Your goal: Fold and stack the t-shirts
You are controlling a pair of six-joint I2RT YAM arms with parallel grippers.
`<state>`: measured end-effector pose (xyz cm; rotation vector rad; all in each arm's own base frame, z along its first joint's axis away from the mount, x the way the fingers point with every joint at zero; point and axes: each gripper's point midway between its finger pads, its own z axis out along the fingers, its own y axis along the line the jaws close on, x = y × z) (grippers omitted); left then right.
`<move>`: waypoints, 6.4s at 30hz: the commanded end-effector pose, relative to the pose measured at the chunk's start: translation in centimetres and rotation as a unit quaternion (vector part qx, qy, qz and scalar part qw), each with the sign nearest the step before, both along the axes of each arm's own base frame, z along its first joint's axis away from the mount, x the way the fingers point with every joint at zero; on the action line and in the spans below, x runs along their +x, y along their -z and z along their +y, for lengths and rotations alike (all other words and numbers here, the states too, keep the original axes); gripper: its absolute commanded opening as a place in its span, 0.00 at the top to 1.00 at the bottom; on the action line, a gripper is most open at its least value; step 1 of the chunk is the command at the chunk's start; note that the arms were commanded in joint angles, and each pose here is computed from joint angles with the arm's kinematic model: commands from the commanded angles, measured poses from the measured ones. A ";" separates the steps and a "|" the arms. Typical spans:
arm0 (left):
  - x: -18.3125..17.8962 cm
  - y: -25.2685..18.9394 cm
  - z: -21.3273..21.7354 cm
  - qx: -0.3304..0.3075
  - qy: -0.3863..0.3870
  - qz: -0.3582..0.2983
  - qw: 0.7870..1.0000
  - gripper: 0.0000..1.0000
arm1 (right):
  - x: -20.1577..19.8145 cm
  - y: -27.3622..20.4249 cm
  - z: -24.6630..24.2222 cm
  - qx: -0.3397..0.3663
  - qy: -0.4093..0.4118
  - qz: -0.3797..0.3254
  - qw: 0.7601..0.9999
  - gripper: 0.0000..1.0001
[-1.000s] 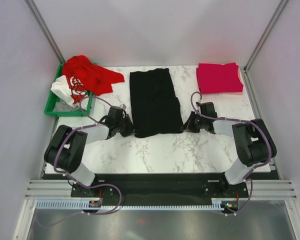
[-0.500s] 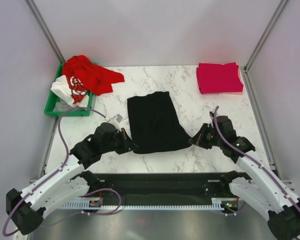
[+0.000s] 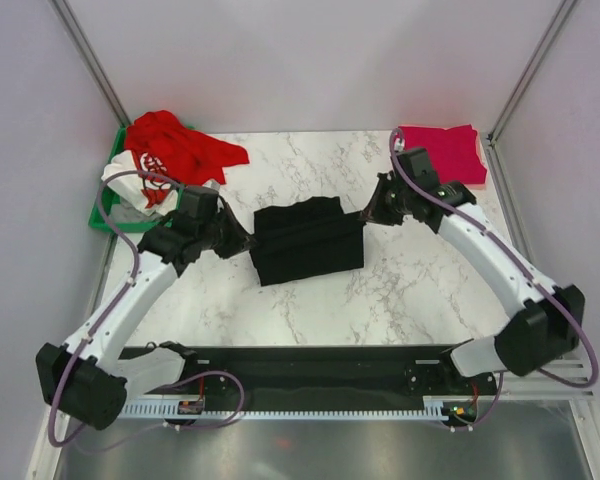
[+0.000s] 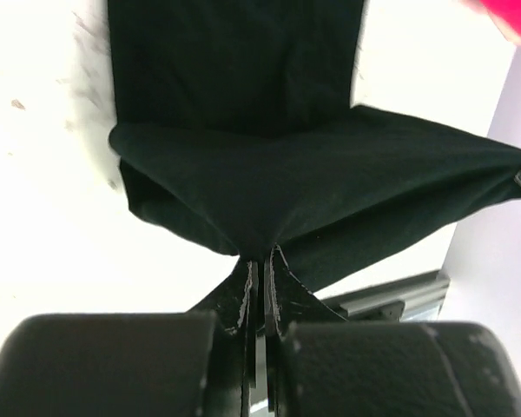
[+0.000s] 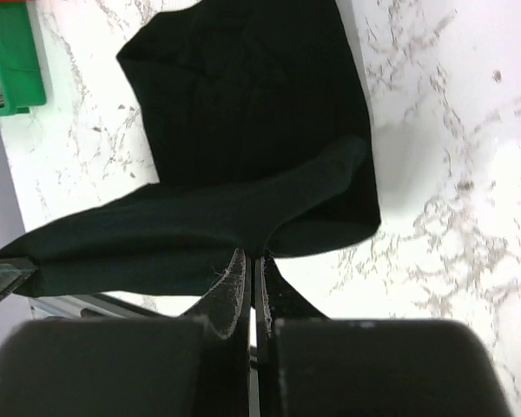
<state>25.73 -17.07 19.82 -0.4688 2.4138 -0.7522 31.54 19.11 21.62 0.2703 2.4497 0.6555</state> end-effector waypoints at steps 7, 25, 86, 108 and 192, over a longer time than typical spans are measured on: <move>7.6 2.2 1.7 -0.004 0.020 0.034 0.999 0.98 | 9.3 3.0 0.4 -0.045 -0.001 0.013 0.999 1.00; 24.7 10.4 2.6 -0.069 0.047 0.109 0.991 0.42 | 23.8 11.4 1.7 -0.019 0.016 0.042 0.999 0.28; 8.0 2.4 5.6 0.095 0.082 0.000 0.992 0.41 | 21.6 13.1 0.9 0.023 -0.056 -0.027 0.998 0.06; -2.6 -0.7 11.0 0.145 -0.035 -0.163 0.975 0.35 | 12.5 25.2 9.1 0.109 -0.139 0.093 0.980 0.37; -2.6 0.0 12.7 0.150 -0.083 -0.144 0.975 0.42 | 36.6 4.2 -37.4 -0.424 0.329 -0.211 0.817 0.02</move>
